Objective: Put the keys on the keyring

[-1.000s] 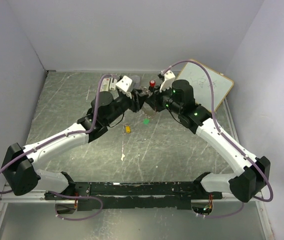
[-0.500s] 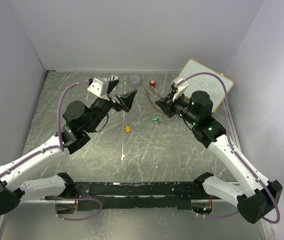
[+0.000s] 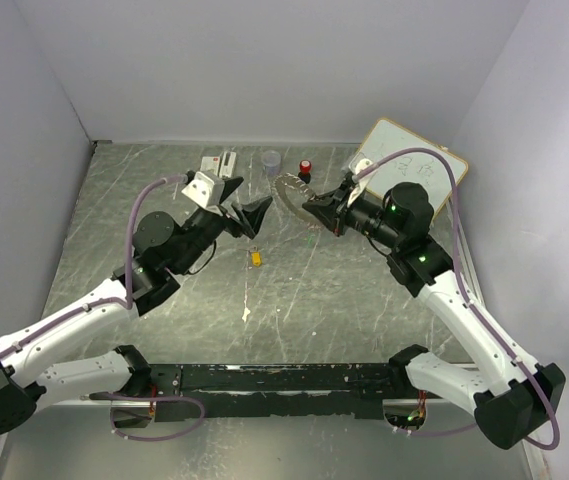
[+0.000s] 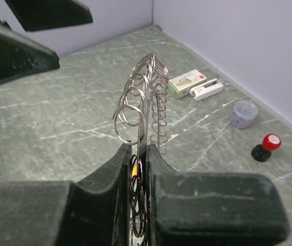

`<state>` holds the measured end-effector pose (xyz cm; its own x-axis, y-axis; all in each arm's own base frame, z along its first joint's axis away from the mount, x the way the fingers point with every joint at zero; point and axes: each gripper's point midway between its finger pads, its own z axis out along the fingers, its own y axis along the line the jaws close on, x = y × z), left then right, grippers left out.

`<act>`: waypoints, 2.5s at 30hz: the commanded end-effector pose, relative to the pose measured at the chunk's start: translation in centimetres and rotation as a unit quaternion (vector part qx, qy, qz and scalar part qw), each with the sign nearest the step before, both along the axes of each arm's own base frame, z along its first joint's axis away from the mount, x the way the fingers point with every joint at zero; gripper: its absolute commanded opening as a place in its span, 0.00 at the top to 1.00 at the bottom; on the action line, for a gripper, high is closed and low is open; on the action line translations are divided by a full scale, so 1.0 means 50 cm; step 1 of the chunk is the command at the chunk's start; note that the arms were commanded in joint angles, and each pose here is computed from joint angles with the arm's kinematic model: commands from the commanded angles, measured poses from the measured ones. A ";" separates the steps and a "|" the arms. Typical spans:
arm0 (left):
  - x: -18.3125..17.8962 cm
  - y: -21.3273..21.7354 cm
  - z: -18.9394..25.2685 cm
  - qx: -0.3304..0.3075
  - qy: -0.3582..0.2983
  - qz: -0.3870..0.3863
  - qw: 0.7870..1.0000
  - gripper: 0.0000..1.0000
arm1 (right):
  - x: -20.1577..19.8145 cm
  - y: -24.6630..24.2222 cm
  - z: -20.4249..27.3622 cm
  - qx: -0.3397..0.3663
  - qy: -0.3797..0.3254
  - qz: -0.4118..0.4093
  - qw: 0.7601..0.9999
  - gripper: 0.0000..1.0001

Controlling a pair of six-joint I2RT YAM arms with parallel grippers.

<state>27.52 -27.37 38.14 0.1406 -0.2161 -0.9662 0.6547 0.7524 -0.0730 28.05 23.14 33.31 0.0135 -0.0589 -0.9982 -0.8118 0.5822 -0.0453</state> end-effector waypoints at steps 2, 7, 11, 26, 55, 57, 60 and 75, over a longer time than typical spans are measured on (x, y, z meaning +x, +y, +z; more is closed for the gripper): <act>-0.019 0.013 0.013 -0.013 -0.010 -0.009 1.000 0.17 | 0.000 0.011 0.102 0.064 -0.011 0.012 0.998 1.00; -0.024 0.023 0.020 -0.018 -0.007 -0.006 1.000 0.18 | 0.013 0.031 0.154 0.113 0.044 0.021 0.992 1.00; -0.026 0.029 0.023 -0.017 -0.003 -0.002 1.000 0.18 | 0.024 0.042 0.189 0.148 0.074 0.030 0.986 1.00; -0.027 0.035 0.032 -0.027 0.013 0.001 1.000 0.19 | 0.050 0.029 0.220 0.242 0.159 0.032 0.957 1.00; -0.022 0.023 0.050 -0.033 0.013 -0.005 0.999 0.19 | 0.035 0.012 0.216 0.265 0.185 0.040 0.945 1.00; -0.021 0.023 0.054 -0.032 0.010 -0.004 0.999 0.19 | 0.035 0.013 0.215 0.264 0.185 0.042 0.946 1.00; -0.017 0.023 0.060 -0.027 0.006 -0.001 1.000 0.18 | 0.034 0.014 0.212 0.261 0.184 0.047 0.947 1.00; 0.074 0.031 0.073 0.005 0.020 -0.099 0.995 0.01 | -0.008 0.025 0.131 0.189 0.149 0.115 0.964 1.00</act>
